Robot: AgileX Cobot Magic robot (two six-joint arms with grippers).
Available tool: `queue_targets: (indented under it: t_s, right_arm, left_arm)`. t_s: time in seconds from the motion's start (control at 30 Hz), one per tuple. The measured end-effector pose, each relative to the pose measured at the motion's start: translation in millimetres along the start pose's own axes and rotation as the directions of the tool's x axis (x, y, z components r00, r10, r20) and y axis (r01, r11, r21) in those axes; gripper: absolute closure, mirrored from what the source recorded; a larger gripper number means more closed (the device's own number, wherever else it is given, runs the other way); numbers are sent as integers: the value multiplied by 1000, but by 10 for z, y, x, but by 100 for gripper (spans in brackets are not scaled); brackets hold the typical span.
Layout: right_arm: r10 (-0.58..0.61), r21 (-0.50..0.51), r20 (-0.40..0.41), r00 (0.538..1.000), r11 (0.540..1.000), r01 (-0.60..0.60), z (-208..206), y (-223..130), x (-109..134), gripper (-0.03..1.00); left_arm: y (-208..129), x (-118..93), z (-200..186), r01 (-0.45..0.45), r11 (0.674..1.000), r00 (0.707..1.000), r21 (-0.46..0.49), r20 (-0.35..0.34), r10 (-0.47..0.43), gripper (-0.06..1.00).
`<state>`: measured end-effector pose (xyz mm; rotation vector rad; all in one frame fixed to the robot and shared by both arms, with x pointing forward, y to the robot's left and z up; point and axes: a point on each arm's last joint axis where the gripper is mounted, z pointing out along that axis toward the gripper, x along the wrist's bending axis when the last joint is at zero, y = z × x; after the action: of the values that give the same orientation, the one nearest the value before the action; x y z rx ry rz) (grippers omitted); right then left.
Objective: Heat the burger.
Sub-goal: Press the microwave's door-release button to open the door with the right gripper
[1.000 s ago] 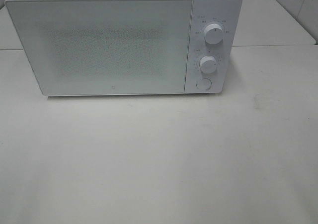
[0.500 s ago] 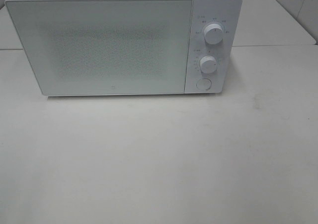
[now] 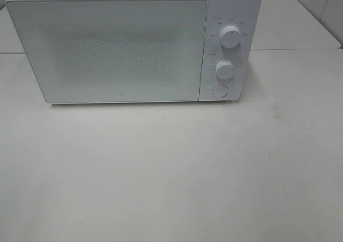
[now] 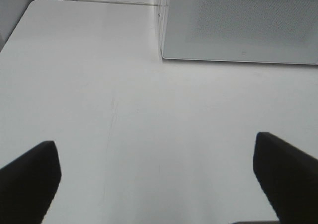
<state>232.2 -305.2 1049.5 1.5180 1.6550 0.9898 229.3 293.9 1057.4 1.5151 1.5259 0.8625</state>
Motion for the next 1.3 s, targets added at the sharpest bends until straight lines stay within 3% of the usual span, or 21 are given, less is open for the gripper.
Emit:
queue_targets:
  t_s: [0.6,0.87,1.3]
  right_arm:
    - [0,-1,0,1000,1000,0,0,1,0,25]
    - [-5,-33,-6,1000,999,5,113,229,22,25]
    - [-21,-71,-22,1000,997,19,639,676,90,25]
  left_arm:
    - [0,0,0,0,1000,1000,0,0,0,-5]
    - [0,0,0,0,1000,1000,0,0,0,-5]
    - [0,0,0,0,1000,1000,0,0,0,-5]
